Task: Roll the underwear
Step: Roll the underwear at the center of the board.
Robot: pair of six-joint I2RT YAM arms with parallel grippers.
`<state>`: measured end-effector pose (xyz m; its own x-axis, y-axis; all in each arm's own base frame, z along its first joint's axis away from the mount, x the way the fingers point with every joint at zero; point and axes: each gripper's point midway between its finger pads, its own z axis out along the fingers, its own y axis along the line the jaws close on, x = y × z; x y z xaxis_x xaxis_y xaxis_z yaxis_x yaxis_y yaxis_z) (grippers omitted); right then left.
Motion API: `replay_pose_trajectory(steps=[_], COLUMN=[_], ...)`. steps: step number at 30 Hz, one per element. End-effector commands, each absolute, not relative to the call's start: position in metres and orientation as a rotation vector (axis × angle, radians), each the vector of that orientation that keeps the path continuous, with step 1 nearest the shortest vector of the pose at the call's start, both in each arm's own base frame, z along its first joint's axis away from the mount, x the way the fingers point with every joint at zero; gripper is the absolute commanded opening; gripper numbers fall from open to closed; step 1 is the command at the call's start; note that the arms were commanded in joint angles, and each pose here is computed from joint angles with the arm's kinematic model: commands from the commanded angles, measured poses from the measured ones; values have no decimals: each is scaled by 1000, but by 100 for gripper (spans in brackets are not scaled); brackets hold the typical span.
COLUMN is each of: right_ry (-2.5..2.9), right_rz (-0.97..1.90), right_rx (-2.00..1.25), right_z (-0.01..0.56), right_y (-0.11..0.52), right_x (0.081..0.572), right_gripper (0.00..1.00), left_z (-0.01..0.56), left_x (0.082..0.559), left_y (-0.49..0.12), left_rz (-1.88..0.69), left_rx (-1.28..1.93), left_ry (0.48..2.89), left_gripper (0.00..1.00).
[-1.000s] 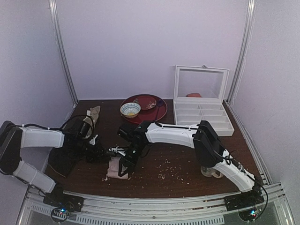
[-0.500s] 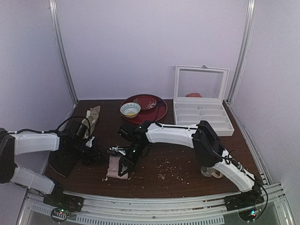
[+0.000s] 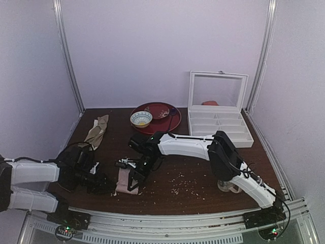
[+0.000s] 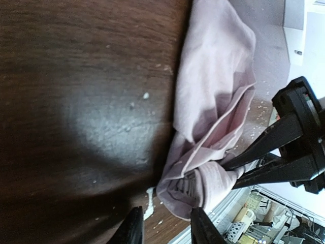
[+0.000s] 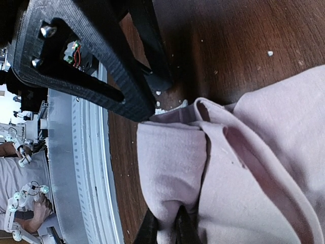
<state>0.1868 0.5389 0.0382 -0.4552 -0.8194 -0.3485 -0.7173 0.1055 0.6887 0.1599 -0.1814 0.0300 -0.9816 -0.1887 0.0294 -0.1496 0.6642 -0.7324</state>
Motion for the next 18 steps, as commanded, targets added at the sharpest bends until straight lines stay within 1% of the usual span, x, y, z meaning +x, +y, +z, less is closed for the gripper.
replay_pose_trajectory(steps=[1,7,18], right_ry=[-2313,-2315,-2323], right_rz=[-1142,-1135,-1126], right_rx=[1507,1503,1498], right_z=[-4,-4,-6], right_y=[528,527,526], right_x=[193,193,194], right_gripper=[0,0,0], left_z=[47,47,34], left_x=[172,174,168], left_y=[-197,-205,-204], left_rz=[-1386,-1437,-1423], left_rx=[-207,-158,-147], left_ry=[2685,2668,2697], left_gripper=[45,47,49])
